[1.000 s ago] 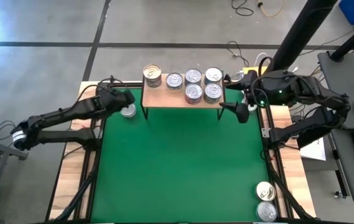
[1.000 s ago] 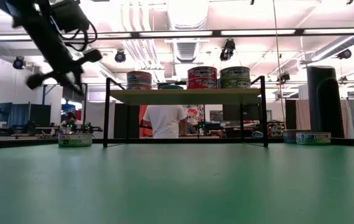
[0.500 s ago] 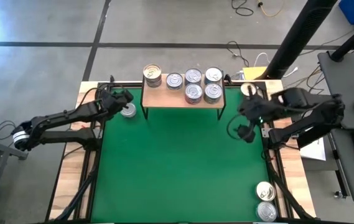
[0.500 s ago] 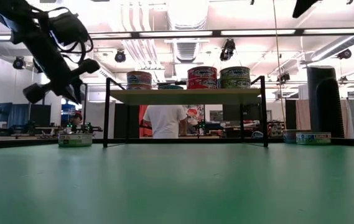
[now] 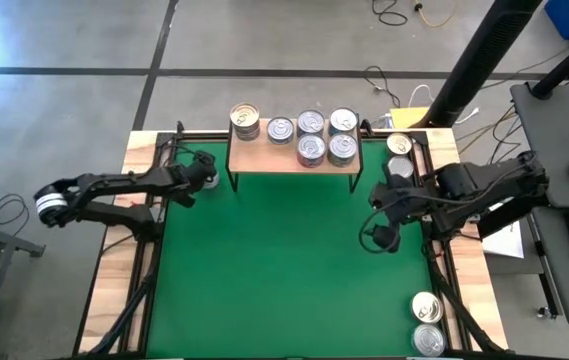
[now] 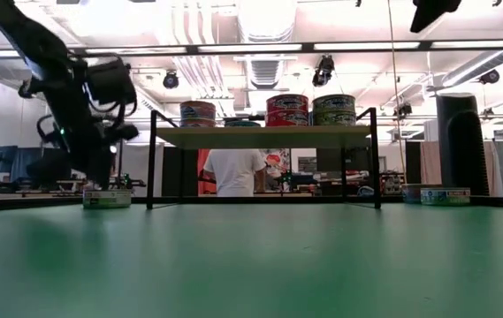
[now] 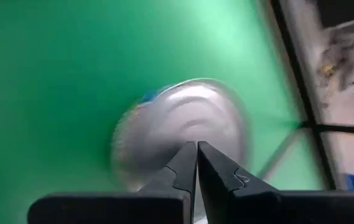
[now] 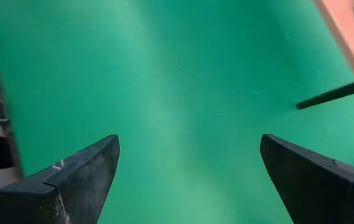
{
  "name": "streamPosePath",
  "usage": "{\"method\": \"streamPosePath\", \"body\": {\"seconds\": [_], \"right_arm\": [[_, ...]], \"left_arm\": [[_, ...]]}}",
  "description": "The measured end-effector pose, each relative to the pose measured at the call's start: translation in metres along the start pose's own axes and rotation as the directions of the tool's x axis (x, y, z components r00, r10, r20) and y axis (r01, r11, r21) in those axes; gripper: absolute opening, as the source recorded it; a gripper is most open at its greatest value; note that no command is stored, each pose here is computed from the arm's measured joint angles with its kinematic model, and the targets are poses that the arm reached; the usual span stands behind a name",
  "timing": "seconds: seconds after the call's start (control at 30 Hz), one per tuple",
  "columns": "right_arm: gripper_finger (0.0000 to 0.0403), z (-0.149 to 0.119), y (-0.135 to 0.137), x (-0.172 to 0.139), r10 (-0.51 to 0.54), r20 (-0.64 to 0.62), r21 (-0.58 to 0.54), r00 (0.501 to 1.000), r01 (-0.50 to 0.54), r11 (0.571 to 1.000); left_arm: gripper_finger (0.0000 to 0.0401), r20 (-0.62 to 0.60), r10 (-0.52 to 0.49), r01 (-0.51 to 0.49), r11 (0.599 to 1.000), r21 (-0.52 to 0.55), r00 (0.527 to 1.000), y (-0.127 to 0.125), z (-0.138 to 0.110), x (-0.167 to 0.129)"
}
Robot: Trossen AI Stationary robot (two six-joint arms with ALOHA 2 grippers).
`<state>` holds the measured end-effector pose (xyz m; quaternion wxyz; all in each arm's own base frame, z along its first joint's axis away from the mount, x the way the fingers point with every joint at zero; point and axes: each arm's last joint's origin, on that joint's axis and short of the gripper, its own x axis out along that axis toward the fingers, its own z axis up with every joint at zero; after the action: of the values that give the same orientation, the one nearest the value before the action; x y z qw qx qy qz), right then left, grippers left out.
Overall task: Stack canned seafood by type on shelf
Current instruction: Put the left green white tuna can on the shelf
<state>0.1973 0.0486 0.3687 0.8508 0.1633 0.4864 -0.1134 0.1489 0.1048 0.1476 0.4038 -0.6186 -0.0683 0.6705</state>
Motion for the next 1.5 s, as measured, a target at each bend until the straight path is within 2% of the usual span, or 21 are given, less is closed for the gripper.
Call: {"method": "streamPosePath", "body": {"seconds": [0.17, 0.3, 0.4, 0.47, 0.53, 0.6, 0.7, 0.77, 0.87, 0.97, 1.0, 1.03, 1.17, 1.27, 1.37, 1.5], "right_arm": [[0.0381, 0.003, 0.010, -0.010, 0.139, -0.002, -0.010, 0.990, -0.139, 0.990], [0.0381, 0.002, 0.020, -0.025, 0.247, -0.015, -0.044, 0.969, -0.247, 0.968], [0.0381, -0.003, 0.027, -0.033, 0.283, -0.020, -0.091, 0.959, -0.284, 0.955], [0.0381, -0.006, 0.032, -0.035, 0.296, -0.030, -0.144, 0.955, -0.297, 0.944], [0.0381, -0.009, 0.035, -0.034, 0.289, -0.026, -0.198, 0.957, -0.288, 0.937], [0.0381, -0.012, 0.037, -0.031, 0.253, -0.011, -0.253, 0.967, -0.247, 0.935], [0.0381, -0.009, 0.042, -0.020, 0.203, 0.027, -0.338, 0.979, -0.182, 0.924], [0.0381, -0.004, 0.047, -0.011, 0.184, 0.052, -0.377, 0.982, -0.152, 0.914], [0.0381, 0.002, 0.059, 0.004, 0.181, 0.050, -0.391, 0.982, -0.148, 0.908], [0.0381, 0.004, 0.072, 0.023, 0.165, 0.020, -0.367, 0.986, -0.147, 0.918], [0.0381, 0.005, 0.075, 0.030, 0.154, 0.006, -0.349, 0.988, -0.142, 0.926], [0.0381, 0.006, 0.079, 0.037, 0.145, -0.004, -0.324, 0.989, -0.138, 0.936], [0.0381, 0.013, 0.099, 0.067, 0.153, 0.014, -0.164, 0.988, -0.149, 0.975], [0.0381, 0.024, 0.118, 0.090, 0.222, 0.088, -0.032, 0.971, -0.220, 0.975], [0.0381, 0.030, 0.137, 0.108, 0.292, 0.152, 0.013, 0.944, -0.298, 0.955], [0.0381, 0.030, 0.145, 0.127, 0.287, 0.149, 0.120, 0.946, -0.305, 0.945]], "left_arm": [[0.0000, -0.059, 0.073, -0.073, 0.997, 0.011, 0.996, 0.016, -0.006, 0.008], [0.0000, -0.158, 0.104, -0.081, 0.986, 0.145, 0.982, 0.026, -0.020, -0.012], [0.0000, -0.216, 0.172, -0.112, 0.958, 0.266, 0.961, 0.033, -0.029, -0.033], [0.0000, -0.246, 0.240, -0.141, 0.922, 0.360, 0.939, 0.040, -0.037, -0.047], [0.0000, -0.277, 0.280, -0.129, 0.879, 0.459, 0.919, 0.047, -0.046, -0.059], [0.0000, -0.320, 0.291, -0.082, 0.842, 0.534, 0.901, 0.055, -0.058, -0.070], [0.0000, -0.403, 0.268, 0.022, 0.810, 0.586, 0.875, 0.063, -0.079, -0.087], [0.0001, -0.418, 0.281, 0.074, 0.750, 0.657, 0.864, 0.066, -0.089, -0.098], [0.0017, -0.355, 0.381, 0.081, 0.577, 0.813, 0.854, 0.062, -0.087, -0.117], [0.0051, -0.248, 0.417, 0.070, 0.397, 0.915, 0.874, 0.050, -0.076, -0.135], [0.0065, -0.222, 0.413, 0.071, 0.350, 0.934, 0.883, 0.046, -0.072, -0.139], [0.0079, -0.210, 0.408, 0.076, 0.321, 0.944, 0.889, 0.042, -0.069, -0.143], [0.0126, -0.160, 0.482, 0.031, 0.265, 0.964, 0.861, 0.038, -0.056, -0.133], [0.0142, -0.153, 0.523, 0.030, 0.235, 0.972, 0.838, 0.045, -0.053, -0.114], [0.0146, -0.215, 0.497, 0.116, 0.221, 0.968, 0.841, 0.052, -0.058, -0.096], [0.0146, -0.339, 0.487, 0.264, 0.219, 0.940, 0.805, 0.063, -0.071, -0.082]]}}
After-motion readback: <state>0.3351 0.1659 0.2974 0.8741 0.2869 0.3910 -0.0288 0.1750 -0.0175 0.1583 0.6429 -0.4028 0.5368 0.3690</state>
